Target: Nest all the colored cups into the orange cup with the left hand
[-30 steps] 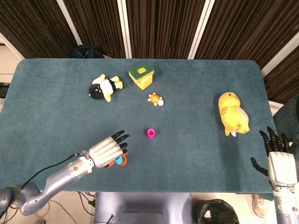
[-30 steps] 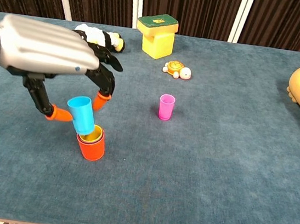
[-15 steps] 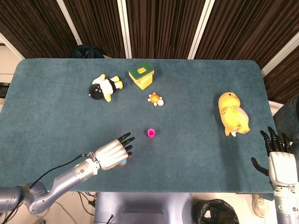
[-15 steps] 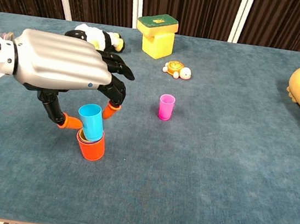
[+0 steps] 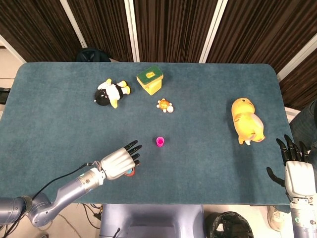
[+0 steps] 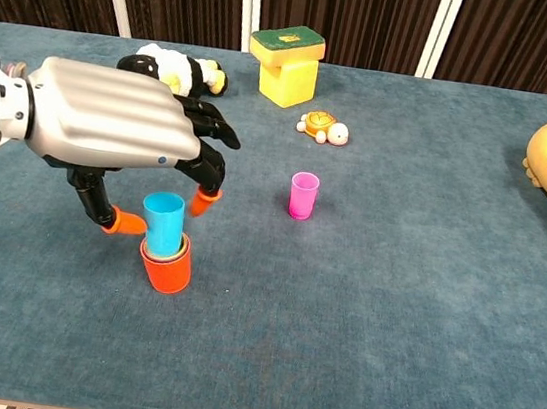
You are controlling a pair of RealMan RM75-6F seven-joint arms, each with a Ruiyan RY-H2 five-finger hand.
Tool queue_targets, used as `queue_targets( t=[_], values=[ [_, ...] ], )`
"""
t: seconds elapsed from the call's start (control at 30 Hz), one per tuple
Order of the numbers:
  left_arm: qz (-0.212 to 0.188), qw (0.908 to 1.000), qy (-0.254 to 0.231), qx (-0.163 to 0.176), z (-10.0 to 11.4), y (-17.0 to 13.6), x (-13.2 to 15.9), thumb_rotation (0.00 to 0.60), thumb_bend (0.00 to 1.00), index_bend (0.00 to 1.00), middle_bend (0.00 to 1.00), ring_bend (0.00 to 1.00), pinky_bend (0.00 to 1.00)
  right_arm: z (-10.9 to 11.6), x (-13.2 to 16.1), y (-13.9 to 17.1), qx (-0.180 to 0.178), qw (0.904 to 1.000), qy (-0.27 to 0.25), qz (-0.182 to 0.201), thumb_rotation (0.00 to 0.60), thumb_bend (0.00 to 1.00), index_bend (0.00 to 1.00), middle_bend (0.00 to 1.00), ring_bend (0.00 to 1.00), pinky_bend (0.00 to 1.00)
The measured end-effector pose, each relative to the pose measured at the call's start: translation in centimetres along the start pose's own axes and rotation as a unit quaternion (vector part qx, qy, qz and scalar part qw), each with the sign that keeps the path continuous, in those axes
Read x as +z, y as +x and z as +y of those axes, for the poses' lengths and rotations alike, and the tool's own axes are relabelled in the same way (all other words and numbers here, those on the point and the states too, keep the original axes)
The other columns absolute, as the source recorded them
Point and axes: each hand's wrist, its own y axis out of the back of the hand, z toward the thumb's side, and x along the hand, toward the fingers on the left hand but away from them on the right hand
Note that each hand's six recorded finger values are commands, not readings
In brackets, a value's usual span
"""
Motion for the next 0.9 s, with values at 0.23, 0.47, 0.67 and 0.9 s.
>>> queue_targets(
  t=[0.23, 0.47, 0.67, 0.9],
  values=[
    [0.017, 0.9997, -0.011, 0.011, 1.0, 0.3, -0.8, 0.6, 0.24, 0.17, 0.21, 0.02, 0.03, 0.0, 0.0, 0.0, -0.001, 1.0, 0.0, 0.0, 0.6, 0.31, 0.12, 0.04, 0.15, 0.0],
    [0.044, 0.9982, -0.024, 0.034, 2.2, 1.6, -2.1, 0.6, 0.21, 0.18, 0.21, 0.02, 0.06, 0.0, 0.0, 0.0, 0.0, 1.0, 0.001, -0.001, 0.6, 0.31, 0.12, 0.04, 0.15, 0.0],
    [0.075, 0.9934, -0.043, 0.075, 4.1, 4.2, -3.3, 0.6, 0.21, 0.19, 0.21, 0.02, 0.06, -0.1, -0.1, 0.0, 0.0, 1.0, 0.001, -0.003, 0.6, 0.31, 0.12, 0.04, 0.15, 0.0],
    [0.111, 0.9871, -0.069, 0.093, 5.5, 8.0, -4.4, 0.6, 0.21, 0.24, 0.23, 0.03, 0.06, 0.0, -0.1, 0.0, -0.001, 1.0, 0.0, -0.004, 0.6, 0.31, 0.12, 0.04, 0.15, 0.0]
  ],
)
